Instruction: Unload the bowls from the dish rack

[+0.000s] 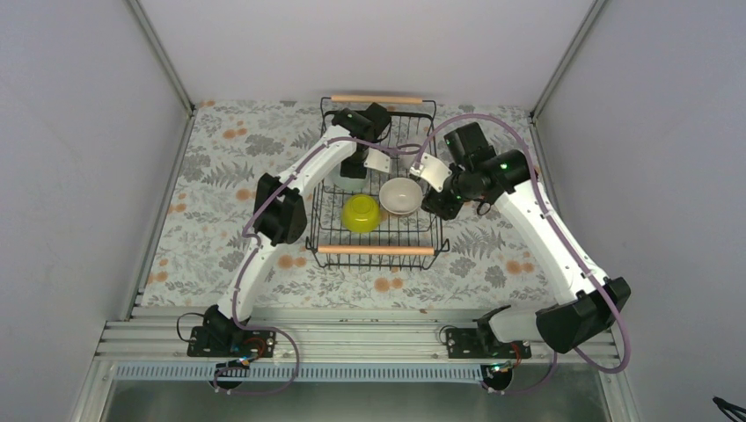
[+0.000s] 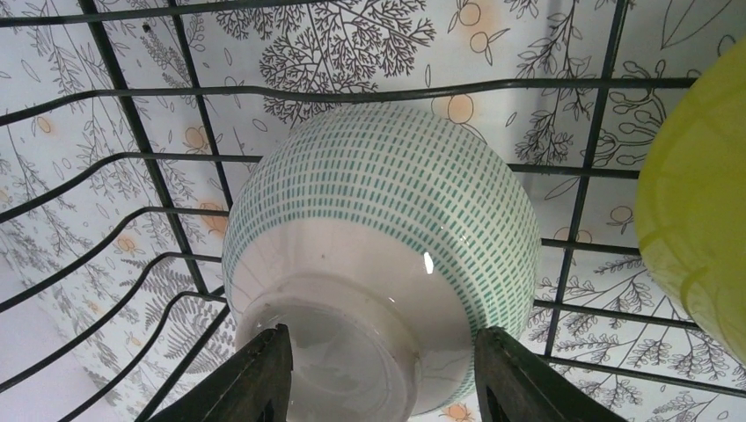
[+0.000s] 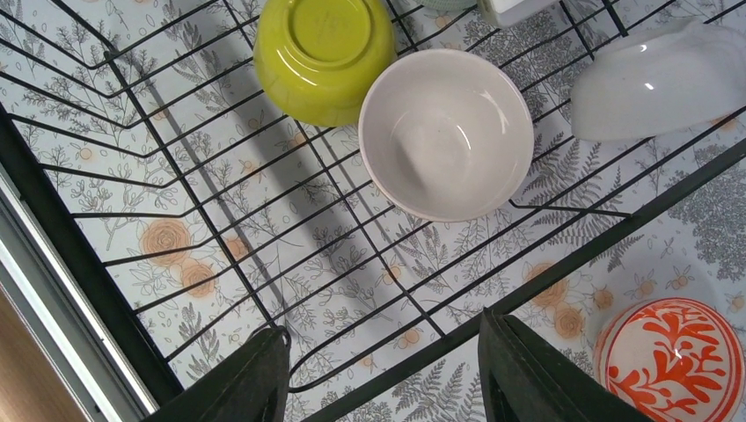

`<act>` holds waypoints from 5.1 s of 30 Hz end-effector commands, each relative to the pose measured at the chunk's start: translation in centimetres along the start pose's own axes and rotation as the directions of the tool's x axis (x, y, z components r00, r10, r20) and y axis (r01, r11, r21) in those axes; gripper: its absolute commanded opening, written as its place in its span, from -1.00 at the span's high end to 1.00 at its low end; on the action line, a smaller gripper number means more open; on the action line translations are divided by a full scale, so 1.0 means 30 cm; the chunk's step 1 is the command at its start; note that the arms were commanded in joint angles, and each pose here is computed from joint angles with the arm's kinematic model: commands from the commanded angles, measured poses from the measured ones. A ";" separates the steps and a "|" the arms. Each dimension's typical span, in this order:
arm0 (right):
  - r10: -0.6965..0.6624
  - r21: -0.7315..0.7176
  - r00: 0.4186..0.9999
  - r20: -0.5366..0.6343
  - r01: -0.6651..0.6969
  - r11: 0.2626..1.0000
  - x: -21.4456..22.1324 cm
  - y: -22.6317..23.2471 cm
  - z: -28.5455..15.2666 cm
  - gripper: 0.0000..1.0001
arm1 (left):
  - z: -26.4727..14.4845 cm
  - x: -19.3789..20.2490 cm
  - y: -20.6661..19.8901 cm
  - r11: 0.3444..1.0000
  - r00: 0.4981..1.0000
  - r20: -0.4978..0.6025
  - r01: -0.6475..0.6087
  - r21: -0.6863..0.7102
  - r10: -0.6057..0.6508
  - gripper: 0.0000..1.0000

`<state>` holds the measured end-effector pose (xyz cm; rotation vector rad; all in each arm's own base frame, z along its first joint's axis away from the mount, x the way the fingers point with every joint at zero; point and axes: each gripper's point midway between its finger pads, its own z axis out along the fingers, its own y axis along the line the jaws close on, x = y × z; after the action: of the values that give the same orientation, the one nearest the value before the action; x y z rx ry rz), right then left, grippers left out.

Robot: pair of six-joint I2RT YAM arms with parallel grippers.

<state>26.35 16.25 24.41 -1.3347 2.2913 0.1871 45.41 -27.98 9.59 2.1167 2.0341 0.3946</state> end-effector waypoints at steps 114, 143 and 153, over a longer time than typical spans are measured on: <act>0.032 -0.008 0.970 0.240 -0.031 0.999 -0.047 -0.015 -0.055 -0.17 | -0.133 0.053 0.143 0.982 0.998 -0.047 0.030 -0.189 -0.039 0.23; 0.292 -0.337 0.878 0.379 -0.163 0.927 -0.146 -0.139 -0.014 -0.31 | -0.317 -0.007 0.216 0.946 0.979 0.155 0.168 -0.276 -0.129 0.23; 0.427 -0.495 0.817 0.388 -0.206 0.844 -0.165 -0.235 0.009 -0.25 | -0.391 -0.012 0.248 0.924 0.965 0.214 0.218 -0.315 -0.155 0.23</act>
<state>34.11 16.32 24.49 -0.9263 2.1777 0.9543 48.48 -28.99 16.84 1.8304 1.9622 0.4624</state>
